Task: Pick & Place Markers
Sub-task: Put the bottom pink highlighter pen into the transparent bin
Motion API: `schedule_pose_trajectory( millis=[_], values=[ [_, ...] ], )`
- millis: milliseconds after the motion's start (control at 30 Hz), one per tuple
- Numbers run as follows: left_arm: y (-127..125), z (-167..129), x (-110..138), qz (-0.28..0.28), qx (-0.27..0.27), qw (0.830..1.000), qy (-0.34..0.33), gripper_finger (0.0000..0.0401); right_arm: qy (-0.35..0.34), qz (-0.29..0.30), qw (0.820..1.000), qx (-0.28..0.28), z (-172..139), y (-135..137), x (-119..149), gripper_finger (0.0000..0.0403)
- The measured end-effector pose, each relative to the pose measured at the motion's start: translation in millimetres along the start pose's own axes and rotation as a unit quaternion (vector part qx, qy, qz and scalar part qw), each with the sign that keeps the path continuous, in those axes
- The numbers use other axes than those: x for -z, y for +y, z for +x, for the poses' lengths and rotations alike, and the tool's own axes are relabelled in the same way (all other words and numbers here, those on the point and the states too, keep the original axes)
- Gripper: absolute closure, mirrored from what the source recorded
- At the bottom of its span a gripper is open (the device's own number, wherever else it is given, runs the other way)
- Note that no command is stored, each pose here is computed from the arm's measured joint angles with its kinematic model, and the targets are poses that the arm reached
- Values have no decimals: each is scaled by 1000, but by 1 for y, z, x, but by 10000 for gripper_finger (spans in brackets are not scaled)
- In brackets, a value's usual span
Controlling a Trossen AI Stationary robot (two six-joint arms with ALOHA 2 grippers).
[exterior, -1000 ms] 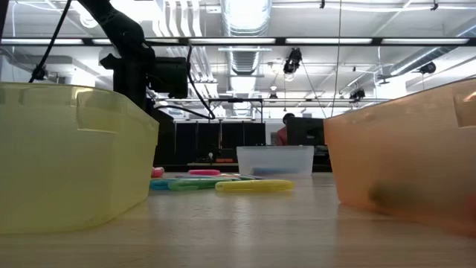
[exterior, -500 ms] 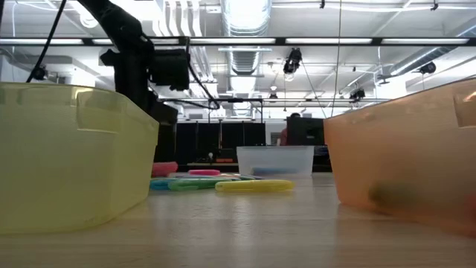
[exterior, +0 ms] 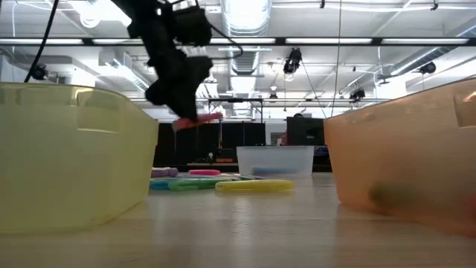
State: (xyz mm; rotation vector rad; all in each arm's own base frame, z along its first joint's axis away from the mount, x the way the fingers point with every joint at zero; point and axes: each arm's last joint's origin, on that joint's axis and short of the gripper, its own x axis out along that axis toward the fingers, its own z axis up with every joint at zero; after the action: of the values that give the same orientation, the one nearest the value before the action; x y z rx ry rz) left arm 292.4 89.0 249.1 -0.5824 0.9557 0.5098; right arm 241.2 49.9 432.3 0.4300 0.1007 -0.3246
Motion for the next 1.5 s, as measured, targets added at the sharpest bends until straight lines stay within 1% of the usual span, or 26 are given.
schedule_pose_trajectory(
  millis=[233,333,667,800,1067,1167,1333,1500],
  values=[
    [-6,-21,-47,37,14,997,-67,339,-9,6,1000,-5,0,1,-2,346],
    [-8,-22,-66,53,16,995,-82,339,-12,3,1000,-7,0,2,-3,346],
    [-20,10,-124,122,9,987,-102,339,-17,3,1000,-10,0,2,-4,346],
    [-18,22,-142,122,3,987,-103,339,-24,9,1000,-15,0,3,-5,346],
    [-2,43,-165,117,-14,987,-106,339,-23,8,1000,-17,-1,4,-5,346],
    [2,51,-169,121,-19,987,-102,339,-22,8,1000,-17,-1,3,-5,346],
    [8,64,-171,147,-27,984,-97,339,-21,7,1000,-18,-1,3,-5,346],
    [18,79,-171,143,-38,986,-83,339,-19,7,1000,-16,-1,3,-4,346]
  ],
)
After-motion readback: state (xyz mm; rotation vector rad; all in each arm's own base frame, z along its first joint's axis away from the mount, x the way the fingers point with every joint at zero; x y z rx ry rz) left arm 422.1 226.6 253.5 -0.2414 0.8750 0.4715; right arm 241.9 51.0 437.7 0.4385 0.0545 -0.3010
